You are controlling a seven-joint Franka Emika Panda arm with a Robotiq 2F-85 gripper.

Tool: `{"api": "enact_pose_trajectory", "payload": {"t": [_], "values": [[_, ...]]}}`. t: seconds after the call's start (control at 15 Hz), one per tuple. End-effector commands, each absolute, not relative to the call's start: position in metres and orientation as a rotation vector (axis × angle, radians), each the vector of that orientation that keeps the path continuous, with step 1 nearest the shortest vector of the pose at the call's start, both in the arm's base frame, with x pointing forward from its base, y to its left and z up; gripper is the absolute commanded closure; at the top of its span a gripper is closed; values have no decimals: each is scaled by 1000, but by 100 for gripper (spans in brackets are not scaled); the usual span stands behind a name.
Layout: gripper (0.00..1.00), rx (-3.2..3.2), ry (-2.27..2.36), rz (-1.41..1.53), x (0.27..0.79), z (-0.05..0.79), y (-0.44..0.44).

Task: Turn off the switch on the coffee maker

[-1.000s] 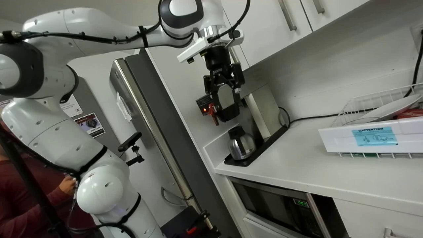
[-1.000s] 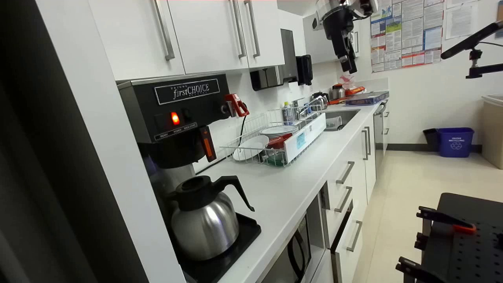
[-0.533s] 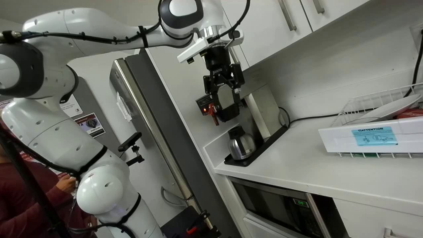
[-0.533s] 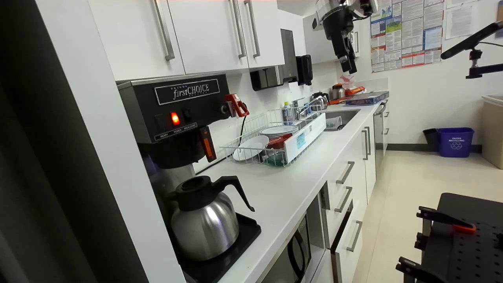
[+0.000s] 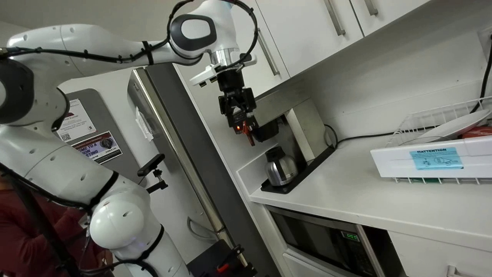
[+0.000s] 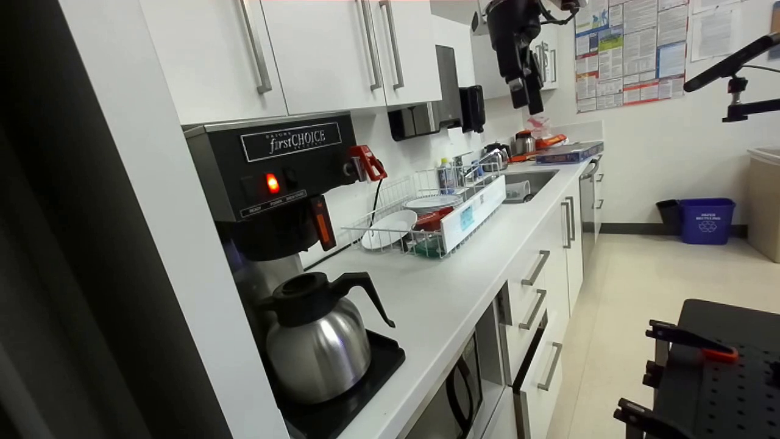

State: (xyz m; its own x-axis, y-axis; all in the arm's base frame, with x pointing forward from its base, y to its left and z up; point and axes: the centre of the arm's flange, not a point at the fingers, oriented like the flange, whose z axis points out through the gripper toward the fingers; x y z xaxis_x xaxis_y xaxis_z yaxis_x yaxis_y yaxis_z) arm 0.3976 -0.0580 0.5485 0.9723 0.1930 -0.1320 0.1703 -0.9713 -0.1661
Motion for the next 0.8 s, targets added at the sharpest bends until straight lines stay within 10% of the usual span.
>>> {"api": "enact_pose_trajectory", "payload": {"t": [0.0, 0.73], "values": [[0, -2977, -329, 138, 375, 551, 10], [0, -2970, -467, 129, 365, 549, 58]]}}
